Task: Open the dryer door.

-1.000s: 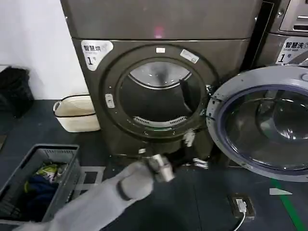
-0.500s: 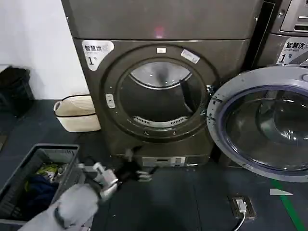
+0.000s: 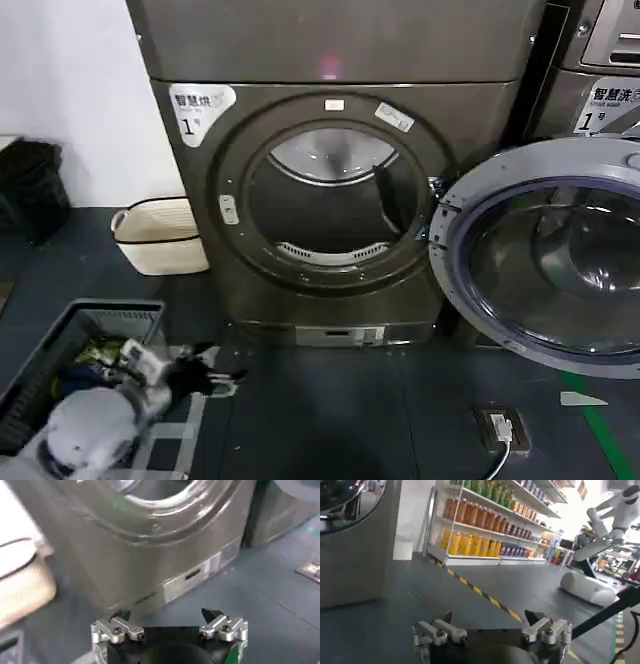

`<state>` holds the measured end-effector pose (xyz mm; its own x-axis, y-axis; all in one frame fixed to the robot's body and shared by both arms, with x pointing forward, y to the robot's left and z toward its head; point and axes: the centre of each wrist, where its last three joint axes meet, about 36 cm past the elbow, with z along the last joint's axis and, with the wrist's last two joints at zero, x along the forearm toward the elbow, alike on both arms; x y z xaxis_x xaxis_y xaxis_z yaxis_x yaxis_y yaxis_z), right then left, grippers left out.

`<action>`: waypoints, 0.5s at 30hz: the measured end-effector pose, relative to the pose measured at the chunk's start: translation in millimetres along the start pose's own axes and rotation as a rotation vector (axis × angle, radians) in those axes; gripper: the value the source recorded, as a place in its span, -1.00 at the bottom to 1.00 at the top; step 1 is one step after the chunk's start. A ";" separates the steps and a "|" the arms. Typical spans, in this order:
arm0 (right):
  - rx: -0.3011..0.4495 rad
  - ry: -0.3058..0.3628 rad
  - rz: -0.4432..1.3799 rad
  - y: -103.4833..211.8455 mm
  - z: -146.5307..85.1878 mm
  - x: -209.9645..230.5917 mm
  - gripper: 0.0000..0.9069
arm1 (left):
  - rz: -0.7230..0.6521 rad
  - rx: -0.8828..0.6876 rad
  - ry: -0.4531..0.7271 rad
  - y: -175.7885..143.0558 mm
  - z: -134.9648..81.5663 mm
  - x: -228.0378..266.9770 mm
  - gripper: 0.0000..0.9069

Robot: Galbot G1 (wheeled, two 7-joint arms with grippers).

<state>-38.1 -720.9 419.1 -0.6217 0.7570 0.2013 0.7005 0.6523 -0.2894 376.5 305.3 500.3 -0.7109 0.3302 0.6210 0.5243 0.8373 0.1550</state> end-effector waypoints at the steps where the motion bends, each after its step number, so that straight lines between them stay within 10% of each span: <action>1: 0.001 0.000 -0.001 0.3 0.1 -0.2 1.00 | -0.001 0.019 0.003 5.2 1.9 2.2 1.00; 15: 0.001 0.026 0.004 1.2 2.7 3.2 1.00 | -0.222 0.241 0.028 108.1 32.6 33.0 1.00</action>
<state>-40.2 -717.8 416.8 -0.6093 0.7604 0.2247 0.7025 0.6492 -0.2916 394.4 421.0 512.6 -0.7804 0.1186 0.6139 0.2298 0.9675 0.1052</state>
